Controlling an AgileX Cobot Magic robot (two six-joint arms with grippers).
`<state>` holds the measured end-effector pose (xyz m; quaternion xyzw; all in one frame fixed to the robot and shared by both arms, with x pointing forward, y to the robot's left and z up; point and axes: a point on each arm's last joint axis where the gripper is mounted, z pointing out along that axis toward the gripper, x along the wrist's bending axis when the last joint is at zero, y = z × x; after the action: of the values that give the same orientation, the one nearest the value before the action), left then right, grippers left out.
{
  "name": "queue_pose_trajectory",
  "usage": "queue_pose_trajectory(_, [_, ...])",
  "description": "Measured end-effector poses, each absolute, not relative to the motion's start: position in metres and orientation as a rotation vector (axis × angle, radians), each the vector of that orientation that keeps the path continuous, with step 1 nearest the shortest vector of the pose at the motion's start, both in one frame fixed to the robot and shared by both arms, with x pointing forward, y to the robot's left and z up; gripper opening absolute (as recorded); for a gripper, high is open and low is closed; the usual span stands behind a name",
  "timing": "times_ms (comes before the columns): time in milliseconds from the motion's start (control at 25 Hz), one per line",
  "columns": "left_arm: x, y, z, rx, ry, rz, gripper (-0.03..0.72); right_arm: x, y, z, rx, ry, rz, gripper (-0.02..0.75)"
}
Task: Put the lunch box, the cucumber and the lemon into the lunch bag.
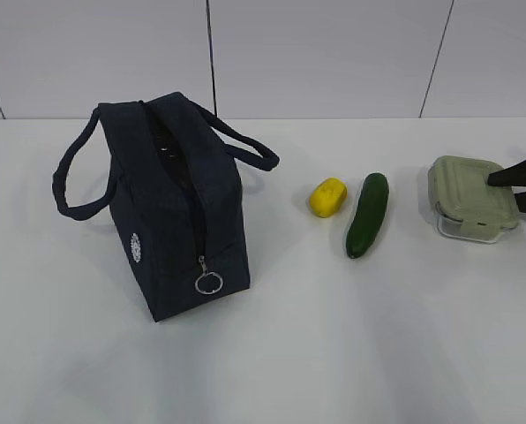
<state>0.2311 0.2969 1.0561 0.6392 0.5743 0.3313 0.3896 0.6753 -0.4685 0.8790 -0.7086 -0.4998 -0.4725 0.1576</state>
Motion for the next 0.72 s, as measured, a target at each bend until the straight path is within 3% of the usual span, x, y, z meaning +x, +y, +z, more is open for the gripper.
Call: queue_pose_trajectory(720, [0.2311, 0.2969, 1.0561, 1.625, 1.460, 0.842, 0.241, 0.6754, -0.4685, 0.8791, -2.027, -1.428, -1.354, 0.354])
